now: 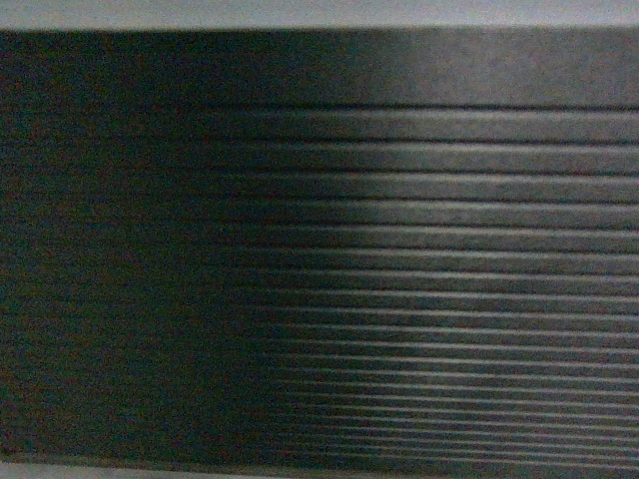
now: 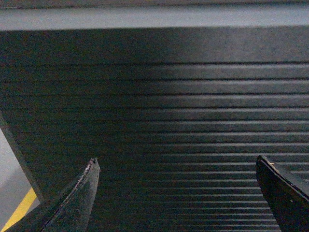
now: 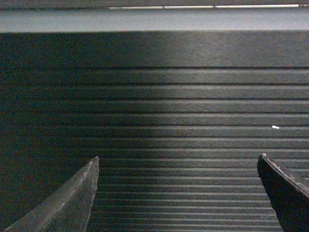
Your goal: Place dark red mango on scale at checkout
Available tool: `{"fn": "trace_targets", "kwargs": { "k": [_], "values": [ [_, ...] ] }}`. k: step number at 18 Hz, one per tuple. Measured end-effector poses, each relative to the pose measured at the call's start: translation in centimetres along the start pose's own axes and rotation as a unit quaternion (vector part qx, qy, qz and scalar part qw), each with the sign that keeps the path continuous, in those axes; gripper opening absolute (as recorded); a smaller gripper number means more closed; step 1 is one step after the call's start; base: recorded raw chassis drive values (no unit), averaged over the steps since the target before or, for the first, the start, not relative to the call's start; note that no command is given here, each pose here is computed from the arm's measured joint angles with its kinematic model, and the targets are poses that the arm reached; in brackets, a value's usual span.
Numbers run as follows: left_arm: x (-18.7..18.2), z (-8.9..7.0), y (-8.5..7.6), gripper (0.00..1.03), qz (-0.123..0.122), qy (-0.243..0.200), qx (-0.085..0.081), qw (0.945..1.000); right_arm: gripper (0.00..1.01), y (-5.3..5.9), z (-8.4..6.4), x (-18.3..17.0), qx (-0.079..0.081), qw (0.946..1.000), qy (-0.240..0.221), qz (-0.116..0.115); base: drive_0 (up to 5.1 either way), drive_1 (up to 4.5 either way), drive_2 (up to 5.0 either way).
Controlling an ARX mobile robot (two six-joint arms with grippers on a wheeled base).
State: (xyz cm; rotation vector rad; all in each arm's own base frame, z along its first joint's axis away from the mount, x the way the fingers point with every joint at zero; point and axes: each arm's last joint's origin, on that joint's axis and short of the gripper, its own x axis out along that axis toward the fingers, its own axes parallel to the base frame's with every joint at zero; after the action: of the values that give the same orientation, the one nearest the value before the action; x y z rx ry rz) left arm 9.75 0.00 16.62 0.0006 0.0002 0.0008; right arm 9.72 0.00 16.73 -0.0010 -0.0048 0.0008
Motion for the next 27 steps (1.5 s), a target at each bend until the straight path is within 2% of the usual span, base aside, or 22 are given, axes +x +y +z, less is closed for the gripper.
{"fn": "trace_targets", "kwargs": {
  "k": [27],
  "values": [
    [0.0, -0.03, 0.0, 0.98, 0.0, 0.001, 0.0, 1.0, 0.98, 0.0, -0.01, 0.0, 0.0, 1.0, 0.001, 0.0, 0.0, 0.0, 0.0]
  ]
}}
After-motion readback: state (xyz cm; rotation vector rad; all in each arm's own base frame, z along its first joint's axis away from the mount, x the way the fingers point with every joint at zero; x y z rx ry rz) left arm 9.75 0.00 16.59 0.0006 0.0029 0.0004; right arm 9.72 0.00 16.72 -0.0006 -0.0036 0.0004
